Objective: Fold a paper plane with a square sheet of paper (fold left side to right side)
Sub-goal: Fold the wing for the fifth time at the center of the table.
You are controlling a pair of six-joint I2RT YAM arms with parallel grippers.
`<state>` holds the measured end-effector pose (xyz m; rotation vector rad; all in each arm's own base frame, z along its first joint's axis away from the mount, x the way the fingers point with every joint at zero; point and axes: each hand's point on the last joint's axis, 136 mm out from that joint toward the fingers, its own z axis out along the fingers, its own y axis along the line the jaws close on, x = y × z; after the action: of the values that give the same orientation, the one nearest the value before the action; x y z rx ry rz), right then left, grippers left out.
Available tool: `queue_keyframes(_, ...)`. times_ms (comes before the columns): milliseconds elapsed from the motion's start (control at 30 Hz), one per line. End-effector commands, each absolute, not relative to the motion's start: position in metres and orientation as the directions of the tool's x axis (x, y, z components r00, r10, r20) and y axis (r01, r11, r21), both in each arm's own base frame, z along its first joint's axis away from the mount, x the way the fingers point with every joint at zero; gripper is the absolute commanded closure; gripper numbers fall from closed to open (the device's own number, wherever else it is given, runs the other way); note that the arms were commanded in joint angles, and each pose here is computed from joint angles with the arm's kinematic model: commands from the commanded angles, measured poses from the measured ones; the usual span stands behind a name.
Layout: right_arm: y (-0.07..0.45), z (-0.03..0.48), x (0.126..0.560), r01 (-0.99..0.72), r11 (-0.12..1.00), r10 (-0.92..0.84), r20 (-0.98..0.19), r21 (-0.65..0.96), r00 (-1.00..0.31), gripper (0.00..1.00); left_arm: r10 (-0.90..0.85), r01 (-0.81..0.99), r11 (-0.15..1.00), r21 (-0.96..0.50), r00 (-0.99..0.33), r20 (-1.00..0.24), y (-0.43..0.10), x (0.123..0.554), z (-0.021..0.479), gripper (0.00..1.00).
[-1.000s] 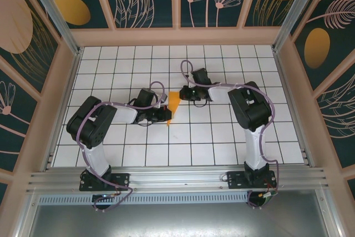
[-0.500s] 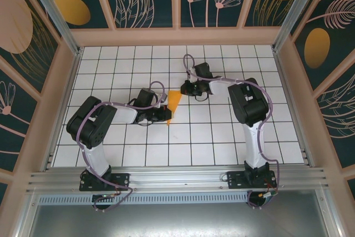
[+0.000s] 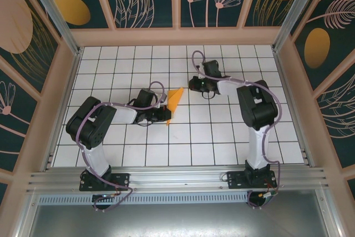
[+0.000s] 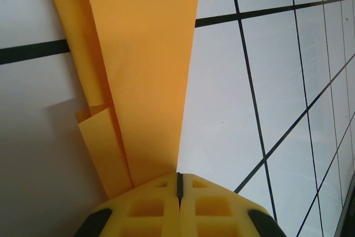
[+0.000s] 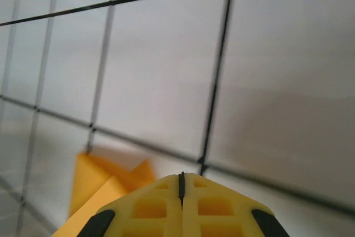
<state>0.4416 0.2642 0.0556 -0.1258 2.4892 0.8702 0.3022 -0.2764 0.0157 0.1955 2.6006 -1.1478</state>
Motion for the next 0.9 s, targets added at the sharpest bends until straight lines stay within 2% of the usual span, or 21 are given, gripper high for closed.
queue_keyframes(0,0.297,0.091,0.413,-0.322,0.702,0.073,-0.515,0.635,-0.854,0.95,0.001,0.151,0.742,-0.653,-0.975,-0.224,-0.257,0.282,-0.010,1.00)
queue_keyframes(100,0.320,0.082,0.389,-0.313,0.651,0.059,-0.457,0.692,-0.888,0.96,0.000,0.153,0.738,-0.657,-0.974,-0.227,-0.258,0.283,-0.008,1.00)
queue_keyframes(233,0.338,0.065,0.383,-0.292,0.644,0.040,-0.413,0.707,-0.910,0.96,-0.002,0.158,0.730,-0.665,-0.972,-0.233,-0.260,0.286,-0.004,1.00)
queue_keyframes(433,0.340,0.030,0.385,-0.215,0.699,0.023,-0.322,0.682,-0.947,0.95,-0.007,0.173,0.712,-0.680,-0.967,-0.253,-0.265,0.292,0.008,0.99)
queue_keyframes(733,0.326,0.000,0.378,-0.134,0.772,0.019,-0.233,0.621,-0.972,0.96,-0.013,0.231,0.638,-0.735,-0.951,-0.310,-0.277,0.295,0.060,0.91)
queue_keyframes(867,0.325,-0.001,0.377,-0.135,0.776,0.014,-0.230,0.616,-0.973,0.96,0.019,0.223,0.583,-0.781,-0.965,-0.262,-0.284,0.281,0.067,0.89)
